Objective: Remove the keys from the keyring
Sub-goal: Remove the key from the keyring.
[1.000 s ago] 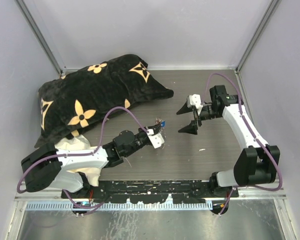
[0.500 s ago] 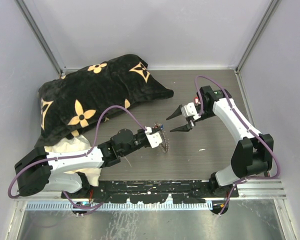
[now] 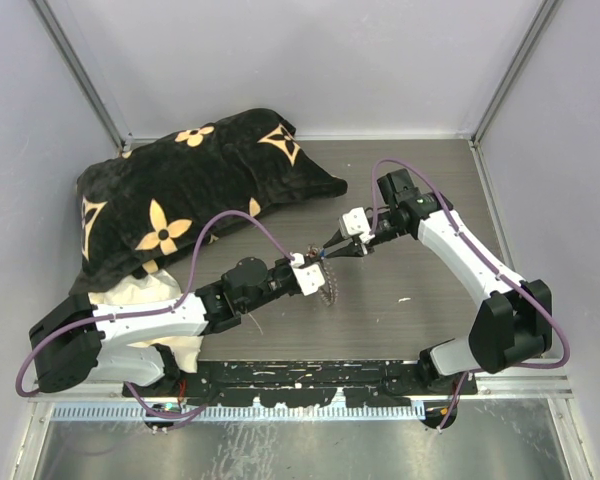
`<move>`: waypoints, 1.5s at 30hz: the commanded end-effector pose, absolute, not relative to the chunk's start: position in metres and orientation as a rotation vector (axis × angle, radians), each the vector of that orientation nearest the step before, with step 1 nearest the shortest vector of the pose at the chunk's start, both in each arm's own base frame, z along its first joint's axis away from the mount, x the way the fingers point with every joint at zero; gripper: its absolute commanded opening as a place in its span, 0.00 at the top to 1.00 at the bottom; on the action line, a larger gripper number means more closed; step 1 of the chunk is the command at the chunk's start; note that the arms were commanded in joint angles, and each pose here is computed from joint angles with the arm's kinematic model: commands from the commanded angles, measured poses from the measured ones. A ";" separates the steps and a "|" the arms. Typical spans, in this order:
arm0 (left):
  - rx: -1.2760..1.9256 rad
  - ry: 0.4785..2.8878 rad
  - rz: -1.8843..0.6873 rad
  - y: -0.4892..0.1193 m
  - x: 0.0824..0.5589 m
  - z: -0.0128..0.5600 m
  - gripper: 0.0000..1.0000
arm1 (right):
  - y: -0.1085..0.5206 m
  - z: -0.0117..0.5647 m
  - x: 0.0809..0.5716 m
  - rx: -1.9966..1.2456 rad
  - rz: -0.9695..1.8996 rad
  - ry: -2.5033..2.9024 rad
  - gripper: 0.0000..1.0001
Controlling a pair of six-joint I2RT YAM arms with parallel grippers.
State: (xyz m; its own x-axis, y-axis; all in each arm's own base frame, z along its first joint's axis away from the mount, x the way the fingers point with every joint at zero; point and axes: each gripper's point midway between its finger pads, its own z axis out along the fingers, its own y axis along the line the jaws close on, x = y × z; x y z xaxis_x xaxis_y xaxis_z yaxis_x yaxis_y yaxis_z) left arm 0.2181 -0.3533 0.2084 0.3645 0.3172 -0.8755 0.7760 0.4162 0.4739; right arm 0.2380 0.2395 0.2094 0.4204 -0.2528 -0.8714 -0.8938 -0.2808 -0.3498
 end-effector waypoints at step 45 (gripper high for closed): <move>1.033 1.121 -0.444 -0.363 0.223 0.272 1.00 | 0.244 0.211 0.225 -1.822 0.875 0.984 0.75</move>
